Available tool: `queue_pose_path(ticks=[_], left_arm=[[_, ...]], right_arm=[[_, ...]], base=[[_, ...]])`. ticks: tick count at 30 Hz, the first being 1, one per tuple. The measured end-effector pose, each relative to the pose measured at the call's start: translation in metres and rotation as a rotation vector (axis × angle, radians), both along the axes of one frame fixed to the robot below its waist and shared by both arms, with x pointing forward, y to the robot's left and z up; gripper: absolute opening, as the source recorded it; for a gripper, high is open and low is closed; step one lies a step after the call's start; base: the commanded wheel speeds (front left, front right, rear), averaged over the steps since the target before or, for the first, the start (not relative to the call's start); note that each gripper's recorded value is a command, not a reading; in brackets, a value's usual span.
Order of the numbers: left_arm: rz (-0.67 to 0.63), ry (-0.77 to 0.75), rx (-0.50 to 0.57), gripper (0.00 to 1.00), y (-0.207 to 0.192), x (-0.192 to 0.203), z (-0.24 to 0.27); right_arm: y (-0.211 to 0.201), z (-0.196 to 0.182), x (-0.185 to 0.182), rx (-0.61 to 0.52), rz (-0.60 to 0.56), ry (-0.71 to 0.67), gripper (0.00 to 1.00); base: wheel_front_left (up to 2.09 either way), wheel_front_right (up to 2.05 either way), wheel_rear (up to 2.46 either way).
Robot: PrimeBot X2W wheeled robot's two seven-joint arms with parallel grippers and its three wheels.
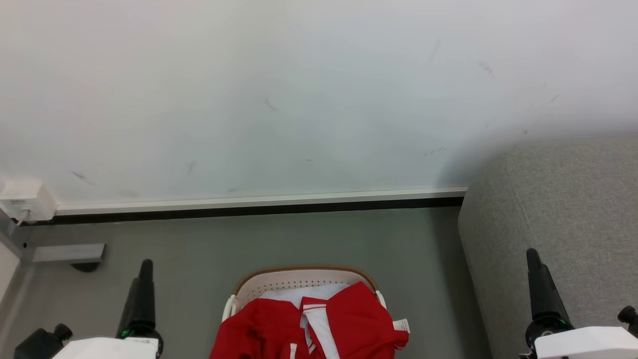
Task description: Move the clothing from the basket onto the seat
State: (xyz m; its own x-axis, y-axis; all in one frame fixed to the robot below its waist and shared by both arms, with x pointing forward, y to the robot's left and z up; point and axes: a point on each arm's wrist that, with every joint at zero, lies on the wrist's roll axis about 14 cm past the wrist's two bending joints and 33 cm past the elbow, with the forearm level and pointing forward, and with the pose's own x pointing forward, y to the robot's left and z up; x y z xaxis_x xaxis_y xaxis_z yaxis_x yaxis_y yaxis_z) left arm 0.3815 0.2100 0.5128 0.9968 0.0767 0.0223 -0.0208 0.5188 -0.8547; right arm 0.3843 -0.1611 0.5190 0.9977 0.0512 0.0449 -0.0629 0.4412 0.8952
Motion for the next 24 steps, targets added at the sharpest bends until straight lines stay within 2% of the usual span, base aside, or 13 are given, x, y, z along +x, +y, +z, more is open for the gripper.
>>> queue_pose_path(ticks=[12, 24], left_arm=[[-0.002, -0.012, 0.281, 1.0, -0.001, -0.001, 0.007], [-0.02, -0.019, 0.477, 1.0, -0.007, -0.004, 0.007]], right_arm=[[0.015, -0.002, -0.002, -0.282, 0.036, -0.026, 1.0], [0.021, 0.001, -0.004, -0.455, 0.043, -0.063, 1.0]], base=[[0.0, 0.0, 0.0], [0.0, 0.0, 0.0]])
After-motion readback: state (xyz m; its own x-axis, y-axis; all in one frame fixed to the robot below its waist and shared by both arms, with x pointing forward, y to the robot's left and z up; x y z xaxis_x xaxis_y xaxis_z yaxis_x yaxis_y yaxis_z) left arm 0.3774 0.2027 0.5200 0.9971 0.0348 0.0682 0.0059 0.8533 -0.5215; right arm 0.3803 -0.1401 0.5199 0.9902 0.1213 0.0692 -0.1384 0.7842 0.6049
